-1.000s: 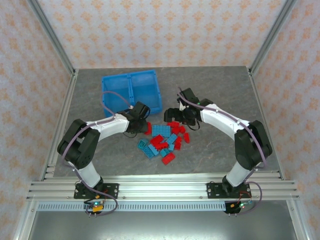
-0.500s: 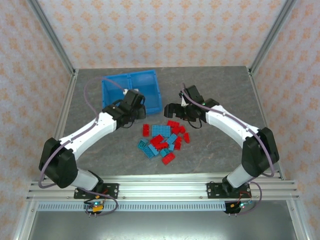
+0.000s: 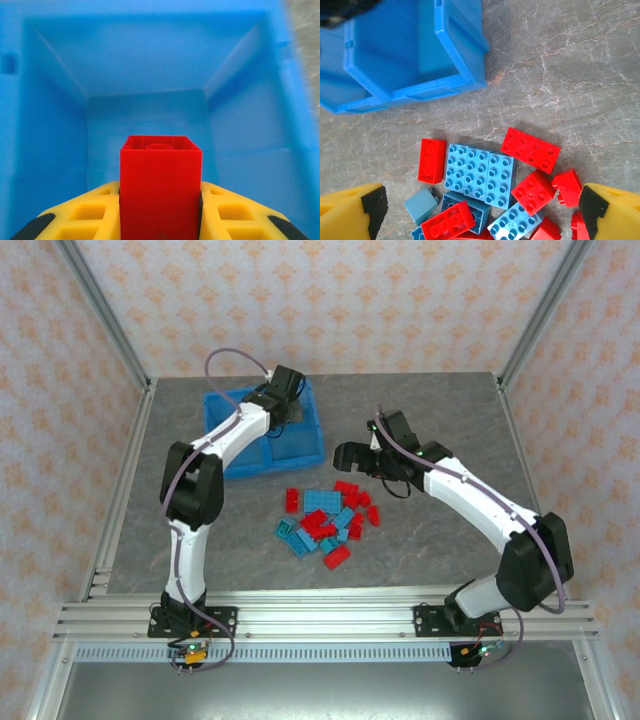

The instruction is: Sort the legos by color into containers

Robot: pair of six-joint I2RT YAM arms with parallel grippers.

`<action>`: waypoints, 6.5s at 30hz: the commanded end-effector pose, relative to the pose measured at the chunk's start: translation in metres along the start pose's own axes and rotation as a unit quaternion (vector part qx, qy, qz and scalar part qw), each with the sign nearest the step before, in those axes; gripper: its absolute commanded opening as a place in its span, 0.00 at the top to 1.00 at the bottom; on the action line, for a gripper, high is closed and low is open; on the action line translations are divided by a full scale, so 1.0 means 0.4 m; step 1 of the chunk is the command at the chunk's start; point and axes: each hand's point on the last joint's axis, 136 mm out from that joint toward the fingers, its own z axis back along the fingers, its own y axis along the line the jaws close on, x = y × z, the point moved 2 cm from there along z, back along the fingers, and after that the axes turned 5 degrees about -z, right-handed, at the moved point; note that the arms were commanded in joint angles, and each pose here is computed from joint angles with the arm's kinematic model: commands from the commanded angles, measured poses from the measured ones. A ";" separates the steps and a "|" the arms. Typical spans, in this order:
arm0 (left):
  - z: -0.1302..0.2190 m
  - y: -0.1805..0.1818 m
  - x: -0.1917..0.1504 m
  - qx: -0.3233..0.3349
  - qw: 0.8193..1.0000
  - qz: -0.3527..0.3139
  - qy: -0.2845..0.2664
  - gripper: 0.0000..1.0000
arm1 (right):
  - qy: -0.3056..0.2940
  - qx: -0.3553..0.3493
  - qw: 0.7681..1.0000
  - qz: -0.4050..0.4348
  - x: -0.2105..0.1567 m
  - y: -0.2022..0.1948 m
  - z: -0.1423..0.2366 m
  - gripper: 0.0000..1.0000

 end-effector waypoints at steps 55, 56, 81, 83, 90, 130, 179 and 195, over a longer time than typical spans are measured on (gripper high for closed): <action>0.290 0.008 -0.649 -0.073 0.938 -0.261 0.217 0.53 | 0.017 -0.045 0.999 0.011 -0.022 -0.043 -0.040 0.01; 0.287 0.009 -0.649 -0.071 0.939 -0.260 0.215 0.54 | 0.017 -0.045 0.999 0.011 -0.022 -0.043 -0.039 0.01; 0.438 0.177 -0.263 0.008 0.996 -0.091 0.012 0.76 | 0.157 0.116 0.974 0.118 -0.164 0.105 -0.009 0.02; 0.420 0.229 -0.206 0.040 0.997 -0.069 -0.009 0.76 | 0.150 0.117 0.975 0.117 -0.157 0.109 -0.009 0.02; 0.257 0.321 -0.067 0.115 0.993 -0.013 -0.029 0.76 | 0.133 0.109 0.979 0.112 -0.135 0.116 -0.003 0.03; 0.818 0.114 -0.365 -0.256 0.844 -0.453 -0.129 0.00 | 0.145 -0.099 0.979 0.107 -0.222 0.236 -0.382 0.36; 0.719 0.065 -0.532 -0.258 0.718 -0.587 -0.273 0.00 | -0.122 -0.057 0.988 0.078 0.103 0.285 -0.237 0.70; 0.724 0.081 -0.522 -0.231 0.724 -0.572 -0.308 0.00 | -0.158 -0.084 0.979 0.101 0.228 0.320 -0.525 0.67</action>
